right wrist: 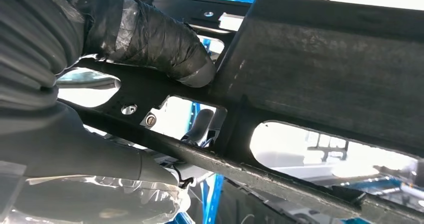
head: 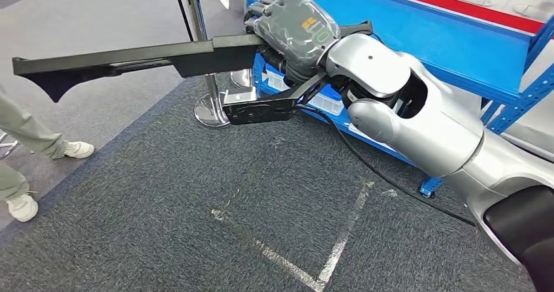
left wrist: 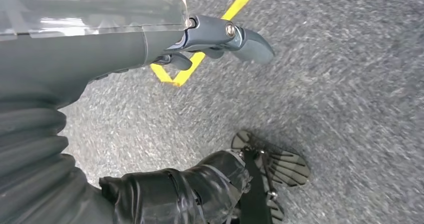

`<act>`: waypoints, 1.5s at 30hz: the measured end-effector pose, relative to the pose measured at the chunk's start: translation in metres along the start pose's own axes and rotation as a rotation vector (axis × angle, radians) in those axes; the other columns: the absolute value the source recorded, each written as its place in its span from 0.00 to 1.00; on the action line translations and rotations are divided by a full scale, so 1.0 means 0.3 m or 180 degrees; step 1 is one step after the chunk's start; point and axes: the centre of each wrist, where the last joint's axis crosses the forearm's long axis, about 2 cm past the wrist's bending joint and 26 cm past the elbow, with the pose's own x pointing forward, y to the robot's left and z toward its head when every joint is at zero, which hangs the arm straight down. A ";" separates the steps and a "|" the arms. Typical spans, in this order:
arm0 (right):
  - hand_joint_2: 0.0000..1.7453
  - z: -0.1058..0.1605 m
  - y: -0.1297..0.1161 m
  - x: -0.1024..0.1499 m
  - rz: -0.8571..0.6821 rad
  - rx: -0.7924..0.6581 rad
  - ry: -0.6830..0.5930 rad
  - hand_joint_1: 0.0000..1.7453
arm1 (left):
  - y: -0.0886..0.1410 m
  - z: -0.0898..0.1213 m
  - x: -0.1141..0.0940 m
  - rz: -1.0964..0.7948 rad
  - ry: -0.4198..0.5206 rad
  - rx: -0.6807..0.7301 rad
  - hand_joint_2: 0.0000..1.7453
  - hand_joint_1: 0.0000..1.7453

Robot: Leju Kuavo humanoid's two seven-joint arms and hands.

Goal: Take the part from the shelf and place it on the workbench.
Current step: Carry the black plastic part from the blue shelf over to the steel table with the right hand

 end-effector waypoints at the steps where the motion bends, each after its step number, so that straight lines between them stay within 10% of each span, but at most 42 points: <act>1: 1.00 0.001 -0.002 -0.001 0.0004 -0.0002 0.0003 1.00 | -0.002 0.001 -0.001 -0.0001 -0.0001 -0.0004 1.00 0.00; 45: 1.00 -0.001 -0.013 0.002 0.0019 0.0007 -0.0040 1.00 | 0.001 -0.001 -0.002 -0.0024 -0.0027 -0.0080 1.00 0.00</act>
